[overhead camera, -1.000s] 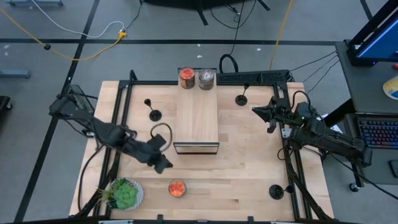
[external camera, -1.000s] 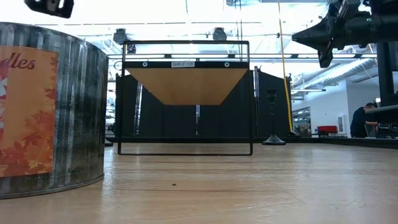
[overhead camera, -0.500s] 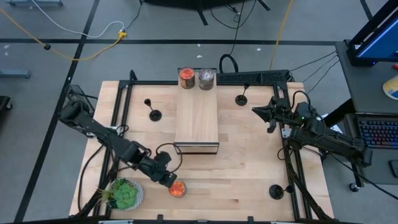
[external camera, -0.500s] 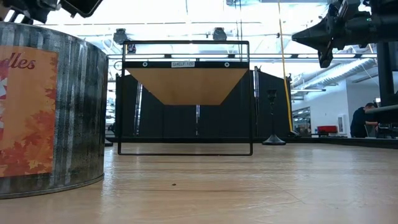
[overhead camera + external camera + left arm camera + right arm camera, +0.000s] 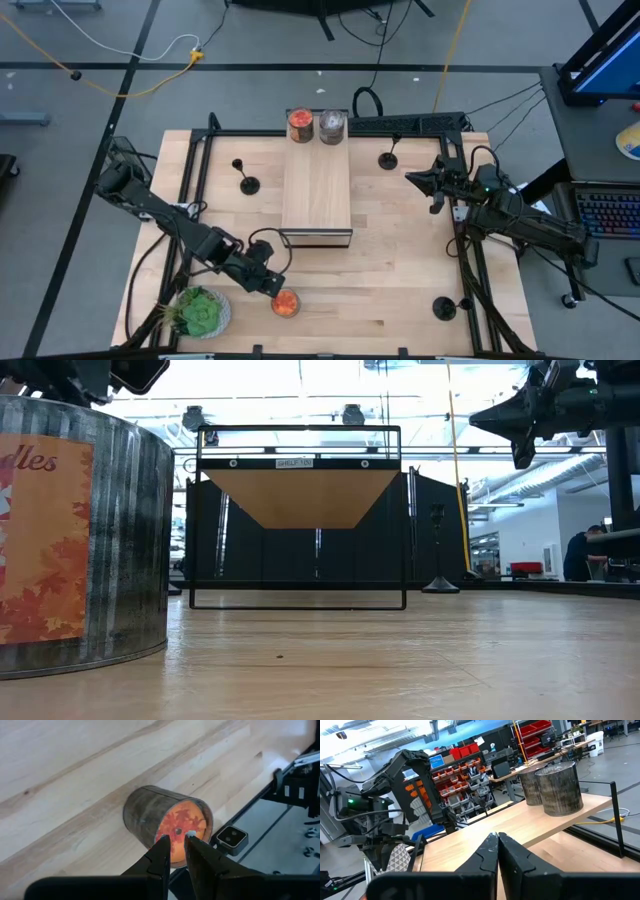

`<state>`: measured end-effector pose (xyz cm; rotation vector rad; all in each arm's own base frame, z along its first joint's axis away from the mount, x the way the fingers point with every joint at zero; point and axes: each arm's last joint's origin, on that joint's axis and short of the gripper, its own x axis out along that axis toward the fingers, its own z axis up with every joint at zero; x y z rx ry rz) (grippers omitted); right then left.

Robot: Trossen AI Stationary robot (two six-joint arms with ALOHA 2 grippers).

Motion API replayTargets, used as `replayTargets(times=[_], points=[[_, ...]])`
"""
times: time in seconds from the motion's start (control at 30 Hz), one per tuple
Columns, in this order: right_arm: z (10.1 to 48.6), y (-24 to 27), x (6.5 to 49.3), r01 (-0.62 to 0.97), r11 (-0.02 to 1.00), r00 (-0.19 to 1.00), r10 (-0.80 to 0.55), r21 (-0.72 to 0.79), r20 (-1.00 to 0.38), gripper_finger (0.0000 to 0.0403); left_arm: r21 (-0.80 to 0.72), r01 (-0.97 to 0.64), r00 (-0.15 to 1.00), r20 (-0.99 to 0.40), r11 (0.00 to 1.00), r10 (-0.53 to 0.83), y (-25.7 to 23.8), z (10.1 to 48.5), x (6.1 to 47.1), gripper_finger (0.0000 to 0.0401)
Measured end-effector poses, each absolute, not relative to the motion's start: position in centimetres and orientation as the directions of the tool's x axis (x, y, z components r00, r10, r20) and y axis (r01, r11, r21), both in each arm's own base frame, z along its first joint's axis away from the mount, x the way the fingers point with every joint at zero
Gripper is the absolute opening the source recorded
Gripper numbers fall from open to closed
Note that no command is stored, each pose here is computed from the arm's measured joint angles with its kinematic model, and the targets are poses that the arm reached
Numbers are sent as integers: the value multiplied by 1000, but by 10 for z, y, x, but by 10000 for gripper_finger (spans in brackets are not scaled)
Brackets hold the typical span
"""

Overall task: Pick & Place candle stick holders
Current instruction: Put the orange scented candle on the shelf

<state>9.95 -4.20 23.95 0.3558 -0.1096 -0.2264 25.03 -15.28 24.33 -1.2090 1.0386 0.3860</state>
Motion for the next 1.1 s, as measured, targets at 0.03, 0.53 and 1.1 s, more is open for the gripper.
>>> replayTargets(times=[0.03, 0.53, 1.1], points=[[240, -42, 100, 200, 912, 969, -239, 357, 66, 0, -575, -737, 508, -818, 355, -271, -153, 243, 250, 63], [240, -42, 100, 201, 912, 969, -239, 357, 66, 0, -576, -734, 510, -817, 360, -267, -158, 243, 247, 63], [239, -42, 100, 203, 912, 968, -241, 355, 66, 0, -580, -760, 551, -815, 294, -182, -154, 243, 248, 63]])
